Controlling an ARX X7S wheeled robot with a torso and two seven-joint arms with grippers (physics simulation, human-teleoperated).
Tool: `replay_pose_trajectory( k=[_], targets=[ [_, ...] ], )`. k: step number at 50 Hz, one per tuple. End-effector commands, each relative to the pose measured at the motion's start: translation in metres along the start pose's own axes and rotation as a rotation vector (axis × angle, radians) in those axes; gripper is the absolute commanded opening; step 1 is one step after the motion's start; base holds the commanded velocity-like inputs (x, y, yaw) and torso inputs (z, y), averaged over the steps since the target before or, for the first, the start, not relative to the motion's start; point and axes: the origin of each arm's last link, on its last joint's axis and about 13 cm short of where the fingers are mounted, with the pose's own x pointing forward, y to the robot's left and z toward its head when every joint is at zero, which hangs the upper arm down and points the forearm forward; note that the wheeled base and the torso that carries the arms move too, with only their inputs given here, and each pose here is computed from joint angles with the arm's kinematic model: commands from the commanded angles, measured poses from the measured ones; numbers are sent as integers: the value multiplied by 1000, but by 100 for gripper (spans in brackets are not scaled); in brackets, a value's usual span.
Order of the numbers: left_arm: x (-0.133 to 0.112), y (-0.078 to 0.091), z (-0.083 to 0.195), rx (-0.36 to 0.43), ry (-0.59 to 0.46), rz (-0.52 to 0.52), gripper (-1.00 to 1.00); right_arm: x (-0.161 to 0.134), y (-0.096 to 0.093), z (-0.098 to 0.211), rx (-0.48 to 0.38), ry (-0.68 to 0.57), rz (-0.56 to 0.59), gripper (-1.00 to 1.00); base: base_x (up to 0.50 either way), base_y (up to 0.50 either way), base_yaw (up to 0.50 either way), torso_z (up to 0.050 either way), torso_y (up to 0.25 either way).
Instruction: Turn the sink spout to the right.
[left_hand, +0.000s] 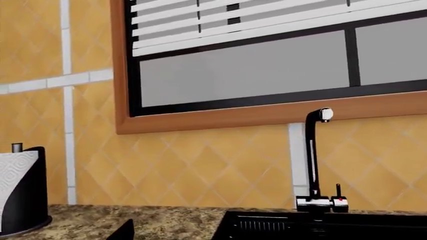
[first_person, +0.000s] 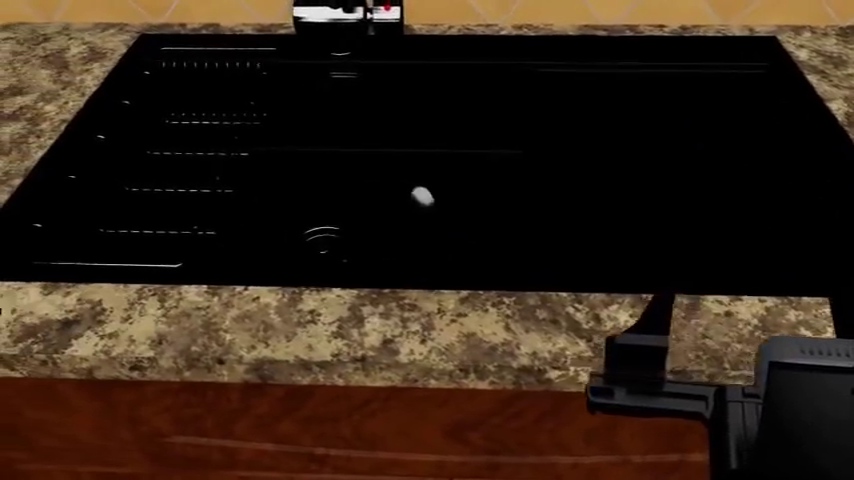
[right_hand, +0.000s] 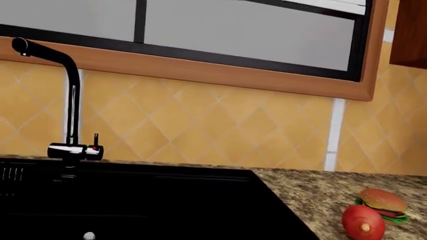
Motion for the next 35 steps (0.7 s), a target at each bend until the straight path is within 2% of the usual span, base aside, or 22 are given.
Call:
replay_pose_trajectory(
  k=[1,35],
  targets=[
    [1,0,1,0,-1,-3,100,-1,0,-2,5,4,-2,100,316,137,0,0,0],
    [3,-2,1,-2,-4,-10,100,-3,-2,-3,6,13,-15,100,361,10,0,0,0]
  ],
)
